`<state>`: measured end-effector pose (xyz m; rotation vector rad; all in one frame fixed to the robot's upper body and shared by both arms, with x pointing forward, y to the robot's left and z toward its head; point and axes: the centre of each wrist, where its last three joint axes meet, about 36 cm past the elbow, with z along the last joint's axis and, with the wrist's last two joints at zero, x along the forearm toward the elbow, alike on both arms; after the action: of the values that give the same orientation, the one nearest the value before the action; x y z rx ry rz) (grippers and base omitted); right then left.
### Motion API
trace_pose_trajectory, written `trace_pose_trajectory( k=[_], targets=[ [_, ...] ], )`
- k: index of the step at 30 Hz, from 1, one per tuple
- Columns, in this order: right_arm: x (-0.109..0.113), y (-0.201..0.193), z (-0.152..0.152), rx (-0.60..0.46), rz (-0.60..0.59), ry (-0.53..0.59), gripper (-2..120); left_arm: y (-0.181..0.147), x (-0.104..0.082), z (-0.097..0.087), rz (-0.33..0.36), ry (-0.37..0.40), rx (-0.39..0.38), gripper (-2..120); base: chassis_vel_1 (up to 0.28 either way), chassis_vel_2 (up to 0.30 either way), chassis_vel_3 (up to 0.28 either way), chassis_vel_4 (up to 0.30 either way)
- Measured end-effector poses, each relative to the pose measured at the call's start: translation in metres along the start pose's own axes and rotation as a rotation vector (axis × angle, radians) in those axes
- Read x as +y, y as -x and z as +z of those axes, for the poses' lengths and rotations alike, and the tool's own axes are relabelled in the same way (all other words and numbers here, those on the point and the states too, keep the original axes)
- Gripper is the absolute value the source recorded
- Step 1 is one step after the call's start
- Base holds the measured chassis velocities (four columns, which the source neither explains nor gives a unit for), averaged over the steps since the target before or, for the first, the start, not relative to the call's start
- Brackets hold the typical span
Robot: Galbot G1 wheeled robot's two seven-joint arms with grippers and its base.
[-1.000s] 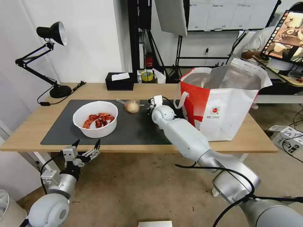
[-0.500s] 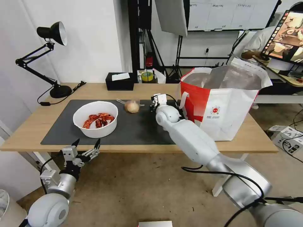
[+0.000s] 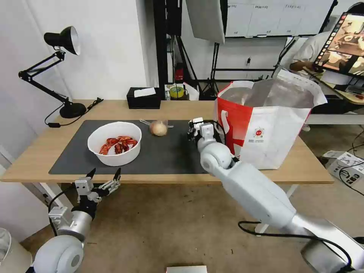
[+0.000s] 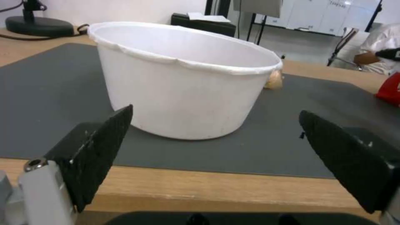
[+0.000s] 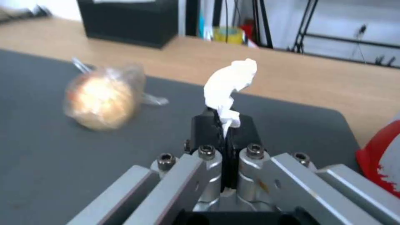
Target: Pick up the trash from the table and place it into the takeout bag.
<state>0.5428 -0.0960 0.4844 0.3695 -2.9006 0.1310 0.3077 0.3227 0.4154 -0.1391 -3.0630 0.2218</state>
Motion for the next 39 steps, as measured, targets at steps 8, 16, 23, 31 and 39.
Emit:
trace_pose_trajectory(
  k=[8,16,23,31,39],
  targets=[
    [-0.010,-0.009,0.028,-0.254,-0.086,-0.019,0,-0.001,-0.001,0.001,-0.003,-0.007,0.000,100,0.000,0.000,0.000,0.000],
    [-0.024,-0.022,0.023,-0.497,-0.132,-0.037,0,0.000,-0.003,0.003,-0.006,-0.009,-0.004,100,0.000,0.000,0.000,0.000],
    [-0.036,-0.038,-0.009,-0.632,-0.121,-0.043,0,-0.002,-0.006,0.006,-0.009,-0.013,0.001,100,0.000,0.000,0.000,0.000],
    [-0.057,-0.052,-0.047,-0.702,-0.055,-0.012,0,-0.003,-0.002,0.001,-0.005,0.003,-0.006,100,0.000,0.000,0.000,0.000],
    [-0.087,-0.063,-0.069,-0.697,0.137,0.012,0,-0.002,-0.003,-0.003,0.000,0.001,-0.014,100,0.000,0.000,0.000,0.000]
  ],
)
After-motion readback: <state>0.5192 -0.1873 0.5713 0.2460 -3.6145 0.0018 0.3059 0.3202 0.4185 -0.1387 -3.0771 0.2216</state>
